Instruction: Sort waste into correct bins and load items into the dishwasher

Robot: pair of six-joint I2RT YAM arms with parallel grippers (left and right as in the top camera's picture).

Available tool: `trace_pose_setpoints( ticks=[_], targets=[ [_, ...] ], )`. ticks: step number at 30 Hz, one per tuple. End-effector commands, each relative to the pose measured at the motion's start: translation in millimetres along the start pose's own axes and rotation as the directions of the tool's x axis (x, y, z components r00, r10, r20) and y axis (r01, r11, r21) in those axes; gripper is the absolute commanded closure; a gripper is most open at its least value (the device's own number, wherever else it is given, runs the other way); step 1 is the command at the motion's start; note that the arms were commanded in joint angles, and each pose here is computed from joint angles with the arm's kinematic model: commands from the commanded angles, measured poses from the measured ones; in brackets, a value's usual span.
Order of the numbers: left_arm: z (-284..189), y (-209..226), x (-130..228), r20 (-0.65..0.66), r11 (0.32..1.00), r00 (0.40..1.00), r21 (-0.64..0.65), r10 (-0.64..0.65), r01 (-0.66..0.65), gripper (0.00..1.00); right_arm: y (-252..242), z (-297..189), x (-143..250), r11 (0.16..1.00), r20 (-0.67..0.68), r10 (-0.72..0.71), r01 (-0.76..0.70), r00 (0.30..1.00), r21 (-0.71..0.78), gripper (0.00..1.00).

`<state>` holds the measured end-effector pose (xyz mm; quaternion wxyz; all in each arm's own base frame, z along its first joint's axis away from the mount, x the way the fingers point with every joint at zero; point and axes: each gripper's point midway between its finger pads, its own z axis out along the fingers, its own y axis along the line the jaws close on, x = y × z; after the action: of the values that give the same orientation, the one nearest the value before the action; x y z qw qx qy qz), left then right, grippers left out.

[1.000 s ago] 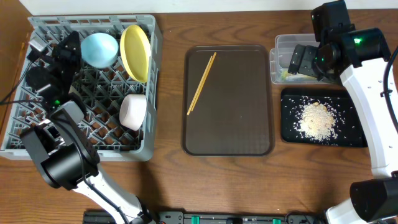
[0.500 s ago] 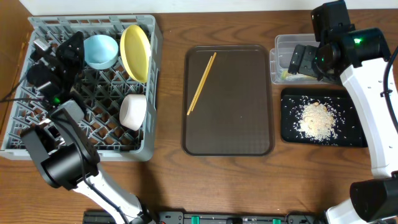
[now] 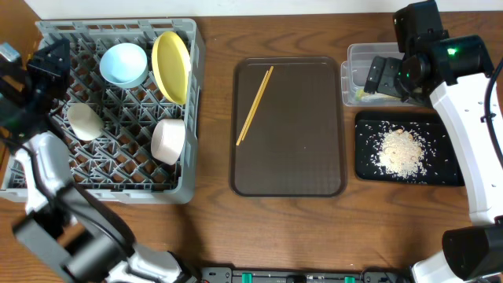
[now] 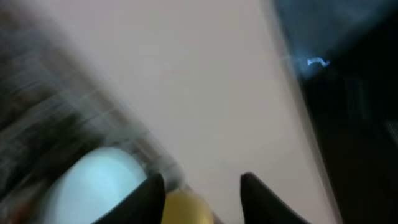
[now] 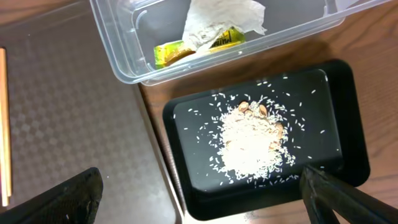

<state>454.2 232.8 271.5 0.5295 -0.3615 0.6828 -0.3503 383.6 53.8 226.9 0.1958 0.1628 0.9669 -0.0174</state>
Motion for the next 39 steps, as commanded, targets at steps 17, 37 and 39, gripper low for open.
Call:
trace_pose_setpoints(
  ticks=[17, 37, 39],
  targets=[
    [25, -33, 37, -0.27, 0.281, 0.499, -0.569, 0.823, -0.772, 0.25, -2, -5, -2, 1.0, 0.016, 0.01, -0.01, 1.0, 0.002, 0.01],
    [29, 7, 58, -0.432, 0.567, 0.709, -0.426, 0.557, -0.705, 0.25, -2, -5, -2, 1.0, 0.016, 0.01, -0.01, 1.0, 0.002, 0.01],
    [27, 13, 47, -0.464, 0.591, 0.733, -0.438, 0.497, -0.677, 0.22, -2, -5, -2, 1.0, 0.016, 0.01, -0.01, 1.0, 0.002, 0.01]
  ],
)
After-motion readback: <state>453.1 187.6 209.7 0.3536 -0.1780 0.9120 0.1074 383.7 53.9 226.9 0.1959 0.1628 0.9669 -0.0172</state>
